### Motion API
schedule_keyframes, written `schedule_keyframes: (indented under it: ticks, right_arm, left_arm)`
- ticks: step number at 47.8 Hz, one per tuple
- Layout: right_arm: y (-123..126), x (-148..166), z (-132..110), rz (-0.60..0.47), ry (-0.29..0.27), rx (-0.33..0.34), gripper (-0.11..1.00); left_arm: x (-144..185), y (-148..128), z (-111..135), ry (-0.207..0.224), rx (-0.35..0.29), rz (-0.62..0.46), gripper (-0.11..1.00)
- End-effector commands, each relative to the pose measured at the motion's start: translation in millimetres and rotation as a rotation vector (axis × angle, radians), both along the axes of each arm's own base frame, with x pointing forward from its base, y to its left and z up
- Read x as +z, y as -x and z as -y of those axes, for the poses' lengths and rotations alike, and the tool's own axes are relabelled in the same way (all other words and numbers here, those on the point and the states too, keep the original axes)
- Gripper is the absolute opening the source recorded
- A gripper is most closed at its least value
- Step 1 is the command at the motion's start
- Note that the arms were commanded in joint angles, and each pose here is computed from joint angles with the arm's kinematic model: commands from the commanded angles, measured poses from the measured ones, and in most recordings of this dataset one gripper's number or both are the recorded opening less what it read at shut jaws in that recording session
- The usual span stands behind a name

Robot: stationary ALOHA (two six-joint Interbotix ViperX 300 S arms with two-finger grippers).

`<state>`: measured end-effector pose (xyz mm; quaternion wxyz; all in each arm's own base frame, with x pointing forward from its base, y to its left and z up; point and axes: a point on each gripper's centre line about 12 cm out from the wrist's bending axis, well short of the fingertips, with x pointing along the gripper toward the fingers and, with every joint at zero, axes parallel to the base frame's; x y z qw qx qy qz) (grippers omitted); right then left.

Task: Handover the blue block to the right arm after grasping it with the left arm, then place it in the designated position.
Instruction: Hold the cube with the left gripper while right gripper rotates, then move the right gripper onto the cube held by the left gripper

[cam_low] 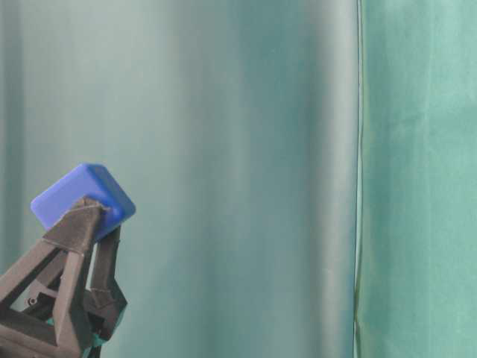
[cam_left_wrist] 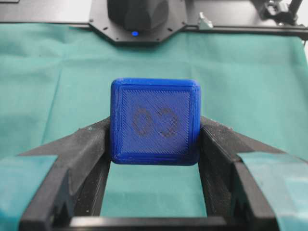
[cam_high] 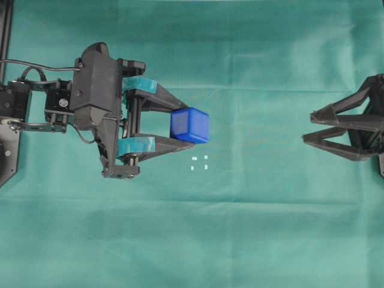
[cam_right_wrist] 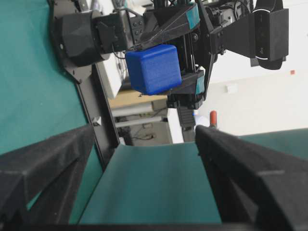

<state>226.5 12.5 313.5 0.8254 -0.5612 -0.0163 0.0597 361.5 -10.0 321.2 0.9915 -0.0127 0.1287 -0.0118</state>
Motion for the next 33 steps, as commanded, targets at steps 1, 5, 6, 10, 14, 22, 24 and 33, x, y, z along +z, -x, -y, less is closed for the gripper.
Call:
schedule_keyframes:
  ticks: [1, 5, 6, 10, 14, 22, 24, 33]
  right_arm:
    - [-8.1, 11.3, -0.2, 0.018, 0.005, 0.004, 0.92]
    - [-14.9, 12.1, -0.3, 0.010, 0.020, 0.006, 0.92]
    - [-16.7, 13.0, -0.5, 0.011, 0.024, 0.009, 0.92]
    - [-25.7, 14.7, -1.4, 0.008, 0.036, 0.018, 0.92]
    - [-34.5, 17.0, -2.9, 0.011, 0.044, 0.032, 0.92]
    - [-54.4, 21.7, -3.9, 0.006, 0.053, 0.043, 0.92]
    - [-59.5, 21.8, -3.9, 0.002, 0.058, 0.045, 0.92]
    - [-84.1, 24.9, -3.6, -0.008, 0.109, 0.048, 0.92]
  left_arm:
    - [11.4, 2.0, -0.6, 0.004, 0.002, 0.032, 0.47]
    - [10.8, 2.2, -0.6, 0.002, 0.002, 0.031, 0.47]
    - [10.8, 2.2, -0.6, 0.002, 0.002, 0.031, 0.47]
    - [10.8, 2.2, -0.6, 0.004, 0.002, 0.031, 0.47]
    - [11.3, 2.5, -0.6, 0.004, 0.002, 0.032, 0.47]
    - [11.3, 2.5, -0.6, 0.002, 0.002, 0.032, 0.47]
    - [11.3, 2.5, -0.6, 0.004, 0.002, 0.032, 0.47]
    - [10.7, 2.6, -0.6, 0.004, 0.002, 0.031, 0.47]
